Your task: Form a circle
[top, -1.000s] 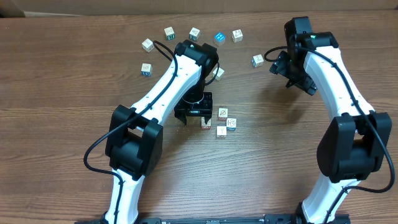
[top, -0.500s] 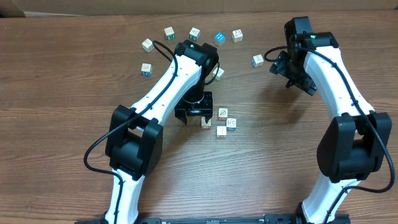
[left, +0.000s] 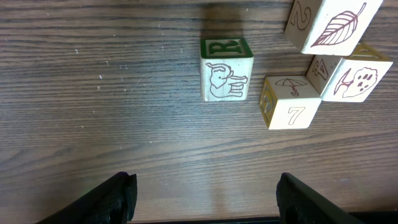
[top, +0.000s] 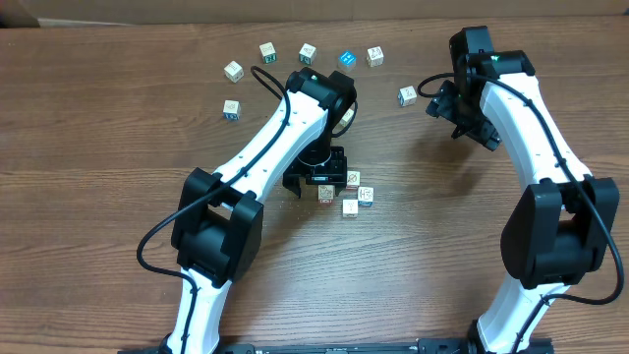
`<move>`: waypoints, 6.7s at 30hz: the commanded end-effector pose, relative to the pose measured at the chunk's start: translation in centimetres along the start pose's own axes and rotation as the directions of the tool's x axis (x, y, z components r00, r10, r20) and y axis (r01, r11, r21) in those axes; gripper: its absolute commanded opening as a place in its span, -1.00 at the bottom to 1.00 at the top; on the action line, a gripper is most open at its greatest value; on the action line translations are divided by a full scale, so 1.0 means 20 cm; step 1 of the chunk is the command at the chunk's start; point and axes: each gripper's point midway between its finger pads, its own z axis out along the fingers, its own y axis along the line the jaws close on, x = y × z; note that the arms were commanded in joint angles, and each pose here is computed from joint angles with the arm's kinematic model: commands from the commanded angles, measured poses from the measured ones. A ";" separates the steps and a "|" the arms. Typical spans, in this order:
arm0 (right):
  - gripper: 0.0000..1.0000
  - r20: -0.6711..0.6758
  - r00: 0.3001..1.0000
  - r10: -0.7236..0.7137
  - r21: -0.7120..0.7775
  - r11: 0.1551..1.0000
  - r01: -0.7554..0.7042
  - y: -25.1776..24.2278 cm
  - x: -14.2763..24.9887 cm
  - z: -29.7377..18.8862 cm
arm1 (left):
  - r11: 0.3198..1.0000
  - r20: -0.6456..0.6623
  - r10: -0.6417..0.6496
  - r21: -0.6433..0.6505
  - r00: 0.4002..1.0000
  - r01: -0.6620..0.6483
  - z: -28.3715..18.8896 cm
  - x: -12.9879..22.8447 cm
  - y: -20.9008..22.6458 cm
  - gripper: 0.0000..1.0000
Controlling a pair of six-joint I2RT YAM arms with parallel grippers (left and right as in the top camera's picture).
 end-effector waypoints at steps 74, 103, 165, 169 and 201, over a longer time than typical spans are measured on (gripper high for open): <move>1.00 0.040 0.999 0.014 -0.028 1.000 -0.013 0.01 -0.04 -0.08 | 0.999 0.029 0.021 0.023 0.999 -0.022 0.00 -0.01 -0.08 0.18; 1.00 0.040 0.999 0.014 -0.028 1.000 -0.013 0.01 -0.04 -0.08 | 1.000 0.037 0.026 0.004 0.999 -0.026 0.00 -0.01 -0.07 -0.24; 1.00 0.040 0.999 0.015 -0.028 1.000 -0.013 0.01 -0.04 -0.08 | 0.999 0.045 0.032 -0.005 0.998 -0.031 0.02 -0.02 -0.07 0.12; 1.00 0.040 0.999 0.014 -0.028 1.000 -0.013 0.01 -0.04 -0.08 | 0.999 0.045 0.032 -0.005 0.998 -0.032 0.02 -0.02 -0.07 0.25; 1.00 0.040 0.999 0.014 -0.028 1.000 -0.013 0.01 -0.04 -0.08 | 0.998 0.055 0.063 0.000 0.996 -0.064 0.02 -0.03 -0.08 0.91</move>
